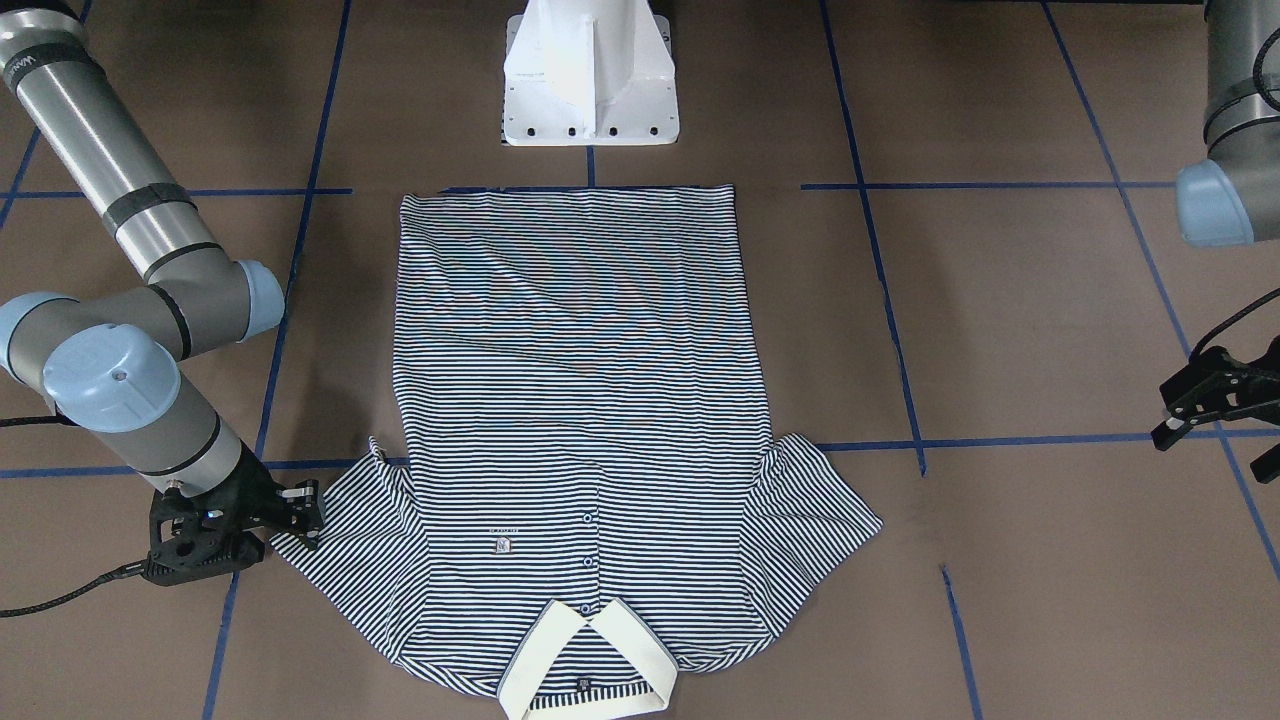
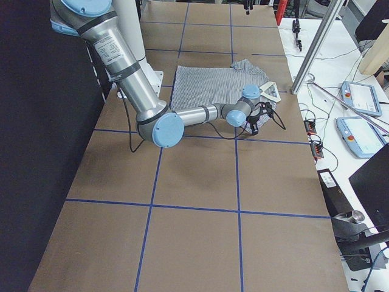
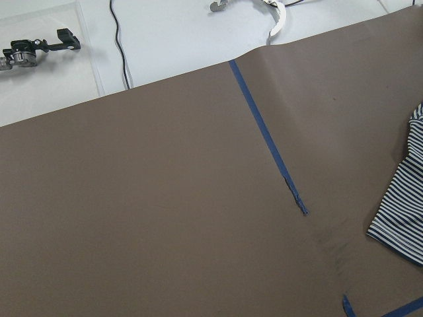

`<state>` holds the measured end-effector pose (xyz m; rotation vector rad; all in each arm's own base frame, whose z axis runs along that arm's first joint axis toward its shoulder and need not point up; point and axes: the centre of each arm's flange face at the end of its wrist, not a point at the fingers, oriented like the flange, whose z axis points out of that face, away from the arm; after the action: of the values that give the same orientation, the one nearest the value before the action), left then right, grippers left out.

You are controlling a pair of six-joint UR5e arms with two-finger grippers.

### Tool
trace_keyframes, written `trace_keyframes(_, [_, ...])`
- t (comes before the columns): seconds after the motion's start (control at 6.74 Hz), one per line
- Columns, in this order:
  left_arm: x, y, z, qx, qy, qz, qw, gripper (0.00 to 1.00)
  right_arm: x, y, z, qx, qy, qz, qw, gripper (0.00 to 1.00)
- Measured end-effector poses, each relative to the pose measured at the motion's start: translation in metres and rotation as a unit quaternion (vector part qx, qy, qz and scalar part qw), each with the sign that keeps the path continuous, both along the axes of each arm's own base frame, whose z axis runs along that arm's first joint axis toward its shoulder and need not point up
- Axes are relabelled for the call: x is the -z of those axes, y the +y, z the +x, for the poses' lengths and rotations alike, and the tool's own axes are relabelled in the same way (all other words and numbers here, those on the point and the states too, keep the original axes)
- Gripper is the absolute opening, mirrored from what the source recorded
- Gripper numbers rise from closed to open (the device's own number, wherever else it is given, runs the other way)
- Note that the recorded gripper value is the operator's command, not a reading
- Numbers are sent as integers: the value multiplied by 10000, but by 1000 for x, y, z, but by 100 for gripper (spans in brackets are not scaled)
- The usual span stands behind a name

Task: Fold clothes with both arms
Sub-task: 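Move the right gripper toward the sleeve nearest it, then grasp the sleeve and fold it inward over the shirt body with the right gripper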

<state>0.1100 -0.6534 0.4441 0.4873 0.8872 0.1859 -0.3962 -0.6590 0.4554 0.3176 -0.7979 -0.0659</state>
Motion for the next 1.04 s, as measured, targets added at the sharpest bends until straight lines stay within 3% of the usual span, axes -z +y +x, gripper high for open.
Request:
trace_keyframes(0.59, [2,0,0,20,23,-19,10000,100,7,0,3,17,-52,63,10000,0])
trace_keyframes(1.04, [2,0,0,31,26,-23,10000,100,60,12,10,243,-556,324,9976,0])
